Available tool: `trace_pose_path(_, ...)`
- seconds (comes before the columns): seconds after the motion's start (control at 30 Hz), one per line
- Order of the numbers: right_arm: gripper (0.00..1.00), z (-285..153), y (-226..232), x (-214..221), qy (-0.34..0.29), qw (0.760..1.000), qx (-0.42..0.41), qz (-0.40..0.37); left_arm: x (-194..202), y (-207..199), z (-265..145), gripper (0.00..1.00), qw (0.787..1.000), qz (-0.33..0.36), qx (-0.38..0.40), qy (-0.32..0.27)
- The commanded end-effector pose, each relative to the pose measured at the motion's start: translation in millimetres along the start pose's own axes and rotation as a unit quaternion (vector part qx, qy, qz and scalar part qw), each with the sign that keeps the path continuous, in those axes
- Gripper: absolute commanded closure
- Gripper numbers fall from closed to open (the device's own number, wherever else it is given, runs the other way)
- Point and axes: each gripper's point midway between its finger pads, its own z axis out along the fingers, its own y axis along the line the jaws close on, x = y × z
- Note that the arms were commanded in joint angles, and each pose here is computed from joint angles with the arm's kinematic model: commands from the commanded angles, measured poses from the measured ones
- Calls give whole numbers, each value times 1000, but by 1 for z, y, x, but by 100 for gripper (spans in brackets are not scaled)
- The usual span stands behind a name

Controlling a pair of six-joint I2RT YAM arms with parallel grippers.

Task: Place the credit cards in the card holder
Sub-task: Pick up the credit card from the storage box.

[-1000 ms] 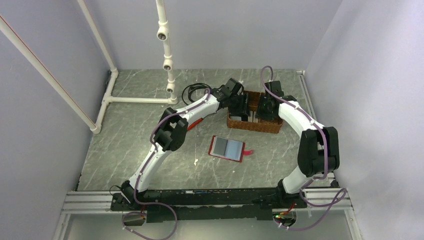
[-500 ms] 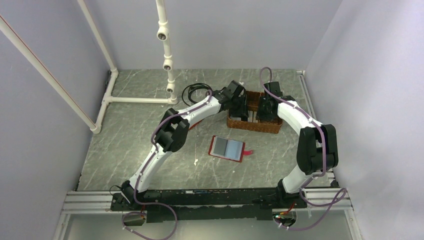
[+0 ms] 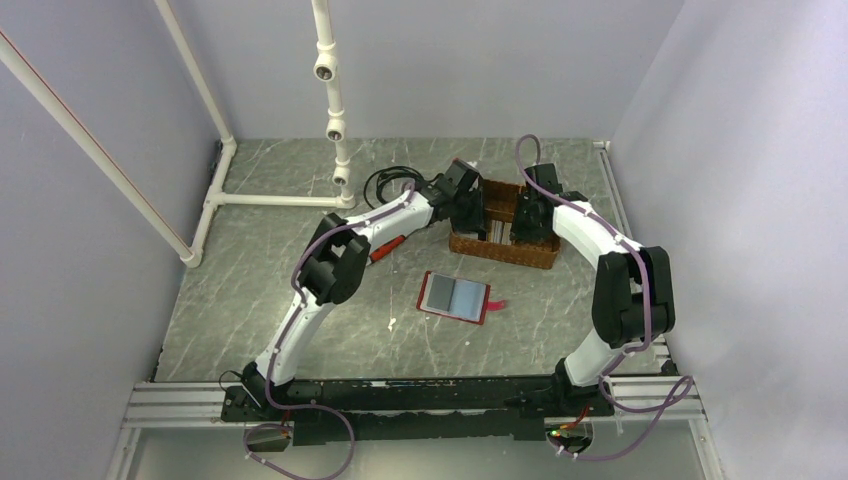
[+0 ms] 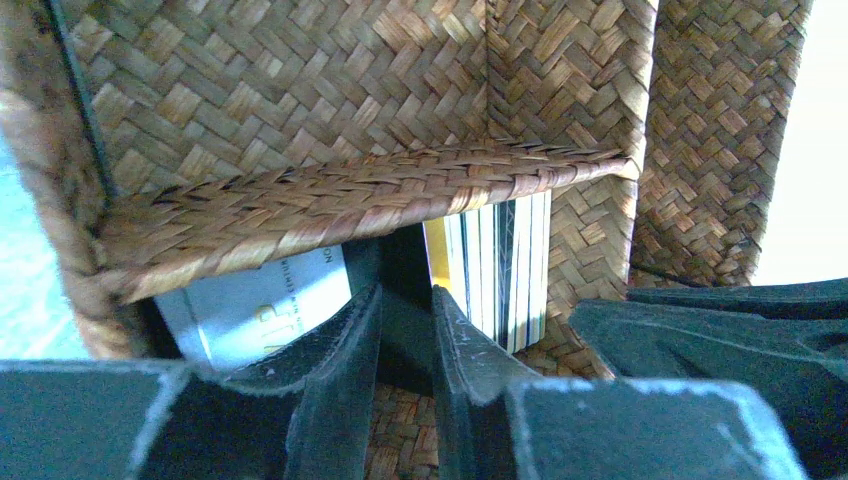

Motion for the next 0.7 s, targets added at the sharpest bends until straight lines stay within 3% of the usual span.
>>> trace_pose_path(0.0, 82, 4, -5, -7, -9, 1000, 15, -3, -14, 41, -19, 70, 997, 3, -78, -18)
trace_pose_path(0.2, 82, 4, -5, -8, -10, 1000, 14, -5, -8, 54, -17, 70, 996, -5, -91, -5)
trace_pose_path(0.33, 82, 3, -4, -9, -10, 1000, 13, -6, -10, 55, -17, 64, 996, 7, -93, -5)
trace_pose_path(0.67, 84, 4, 0, -8, -6, 1000, 15, -13, -7, 73, -16, 73, 981, 62, -181, 5)
